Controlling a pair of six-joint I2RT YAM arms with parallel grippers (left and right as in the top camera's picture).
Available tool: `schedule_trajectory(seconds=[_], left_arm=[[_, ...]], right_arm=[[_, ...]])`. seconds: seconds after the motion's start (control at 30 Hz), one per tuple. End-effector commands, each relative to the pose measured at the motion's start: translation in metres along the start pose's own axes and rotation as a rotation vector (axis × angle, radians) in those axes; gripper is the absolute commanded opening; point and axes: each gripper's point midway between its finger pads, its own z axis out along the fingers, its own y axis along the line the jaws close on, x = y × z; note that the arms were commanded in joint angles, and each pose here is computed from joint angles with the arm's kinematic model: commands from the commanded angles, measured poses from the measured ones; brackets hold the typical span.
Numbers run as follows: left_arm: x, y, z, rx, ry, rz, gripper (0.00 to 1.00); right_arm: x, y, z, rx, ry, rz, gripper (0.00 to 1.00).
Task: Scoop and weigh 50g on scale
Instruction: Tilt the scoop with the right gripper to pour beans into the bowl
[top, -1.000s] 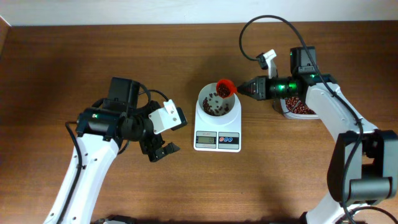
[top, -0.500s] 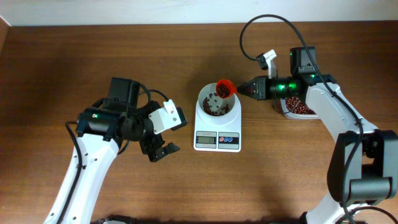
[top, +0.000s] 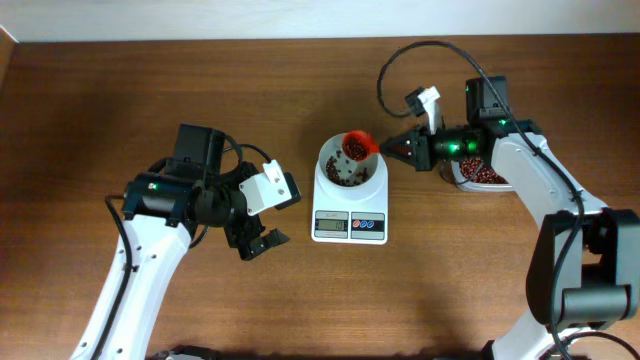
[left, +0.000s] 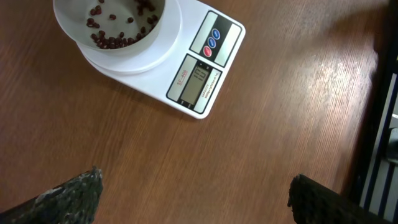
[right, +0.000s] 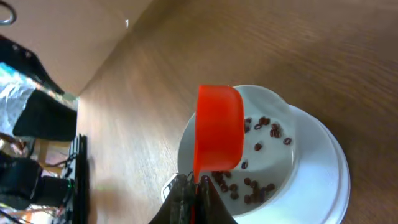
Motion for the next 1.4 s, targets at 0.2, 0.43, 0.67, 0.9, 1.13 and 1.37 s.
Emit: schedule_trajectory(seconds=[0.2, 0.43, 0.67, 0.9, 1.13, 1.37], left_arm=[[-0.003, -0.003, 0.001, 0.012, -0.015, 0.019, 0.99], [-0.003, -0.003, 0.001, 0.012, -0.015, 0.019, 0.99], [-0.003, -0.003, 0.001, 0.012, -0.015, 0.019, 0.99], [-0.003, -0.003, 0.001, 0.012, -0.015, 0.019, 0.99], [-0.003, -0.003, 0.001, 0.012, -0.015, 0.019, 0.99], [-0.003, -0.003, 0.001, 0.012, -0.015, 0.019, 0.99]], right_arm=[[-0.008, 0.008, 0.001, -0.019, -0.015, -0.379, 0.04], [-0.002, 0.006, 0.003, -0.023, -0.01, -0.519, 0.04], [-0.001, 0.006, 0.003, -0.022, -0.01, -0.629, 0.04], [0.0, -0.001, 0.005, 0.001, 0.001, -0.652, 0.04], [0.004, 0.008, 0.018, -0.037, 0.014, -0.66, 0.04], [0.009, 0.003, 0.024, -0.005, 0.058, -0.662, 0.04]])
